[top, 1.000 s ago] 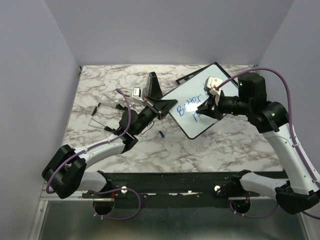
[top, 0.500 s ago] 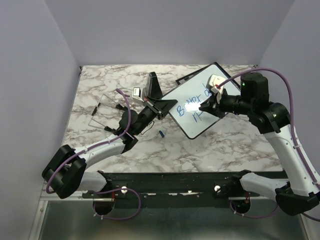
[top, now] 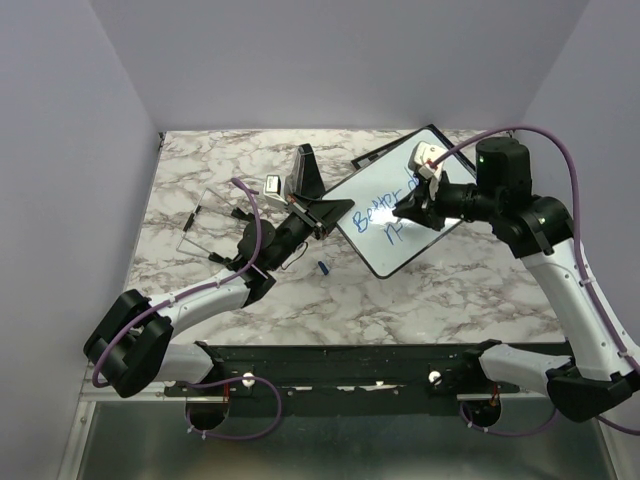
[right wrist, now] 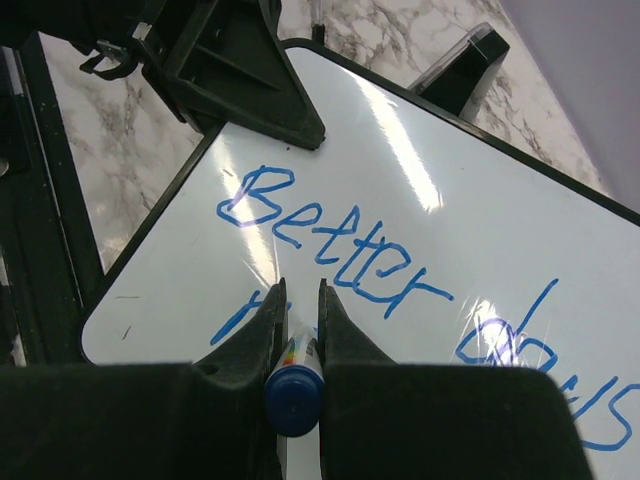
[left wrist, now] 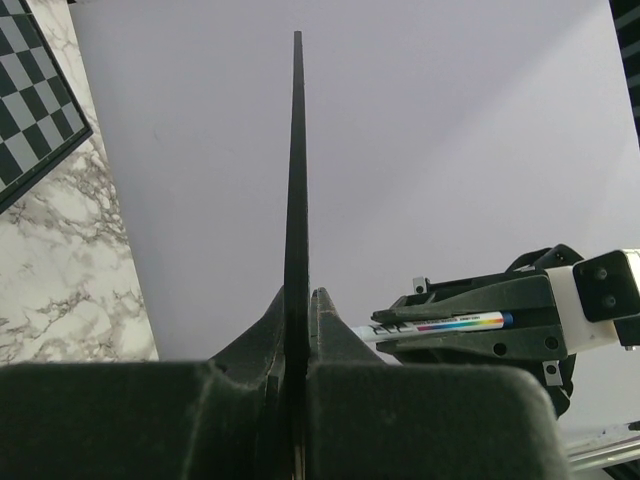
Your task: Write a sentence on the whiteboard
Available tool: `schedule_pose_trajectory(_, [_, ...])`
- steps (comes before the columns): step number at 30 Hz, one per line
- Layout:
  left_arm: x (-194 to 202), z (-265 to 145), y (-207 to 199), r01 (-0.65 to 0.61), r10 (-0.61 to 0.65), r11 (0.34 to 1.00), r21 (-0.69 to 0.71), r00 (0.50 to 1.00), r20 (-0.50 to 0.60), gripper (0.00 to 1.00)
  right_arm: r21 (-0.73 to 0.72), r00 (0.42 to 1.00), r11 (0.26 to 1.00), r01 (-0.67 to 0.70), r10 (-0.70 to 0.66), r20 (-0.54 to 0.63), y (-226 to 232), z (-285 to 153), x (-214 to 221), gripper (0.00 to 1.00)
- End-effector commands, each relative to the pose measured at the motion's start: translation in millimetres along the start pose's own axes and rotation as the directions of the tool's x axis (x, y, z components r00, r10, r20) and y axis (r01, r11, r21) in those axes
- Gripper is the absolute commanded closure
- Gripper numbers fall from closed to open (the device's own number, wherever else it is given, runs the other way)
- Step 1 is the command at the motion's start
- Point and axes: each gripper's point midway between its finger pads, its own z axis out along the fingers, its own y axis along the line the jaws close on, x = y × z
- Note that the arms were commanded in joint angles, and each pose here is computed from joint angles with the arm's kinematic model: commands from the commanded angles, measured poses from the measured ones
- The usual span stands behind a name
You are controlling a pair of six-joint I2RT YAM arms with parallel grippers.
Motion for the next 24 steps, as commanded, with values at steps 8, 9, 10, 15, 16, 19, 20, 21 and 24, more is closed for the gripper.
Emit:
schedule_pose_trajectory(8, [-7, -9, -71, 0.047, -0.051, 0.971, 0.235, 0.999, 0.009, 1.00, -0.074, 0.999, 0.997, -0.029, 0.026, -0.039, 29, -11, 22, 0.99])
schedule_pose_trajectory(9, [-7, -9, -72, 0.047, -0.050, 0.971, 0.235, 0.999, 0.008, 1.00, -0.062, 0.999, 0.998, -0.033, 0.030, -0.044, 29, -13, 23, 0.99])
schedule_pose_trajectory(10, [-8, -9, -72, 0.046, -0.049, 0.970, 0.237, 0.999, 0.009, 1.00, -0.052, 0.998, 0.998, -0.032, 0.029, -0.048, 28, -14, 24, 1.00])
schedule_pose_trajectory(15, [-7, -8, -73, 0.046, -0.048, 0.970, 0.237, 0.999, 0.005, 1.00, 0.085, 0.997, 0.996, -0.040, 0.046, -0.061, 0, -22, 22, 0.99])
schedule_pose_trajectory(16, [-7, -8, -73, 0.045, -0.048, 0.970, 0.237, 0.999, 0.006, 1.00, 0.106, 0.998, 0.994, -0.039, 0.045, -0.052, -6, -23, 17, 1.00])
schedule_pose_trajectory(19, [-6, -9, -74, 0.044, -0.046, 0.970, 0.237, 0.999, 0.002, 1.00, 0.114, 0.999, 0.993, -0.036, 0.038, -0.012, -13, -28, 3, 0.99])
schedule_pose_trajectory(20, [-7, -8, -74, 0.043, -0.045, 0.971, 0.237, 0.999, 0.004, 1.00, 0.087, 0.999, 0.996, -0.029, 0.027, 0.017, -10, -28, -7, 0.99])
schedule_pose_trajectory(21, [-7, -9, -75, 0.042, -0.045, 0.970, 0.240, 0.999, 0.004, 1.00, 0.074, 0.999, 0.997, -0.032, 0.030, 0.030, -8, -28, -11, 0.99])
schedule_pose_trajectory(24, [-6, -9, -75, 0.042, -0.044, 0.970, 0.240, 0.999, 0.003, 1.00, 0.043, 0.998, 0.998, -0.040, 0.038, 0.042, -7, -24, -15, 0.99])
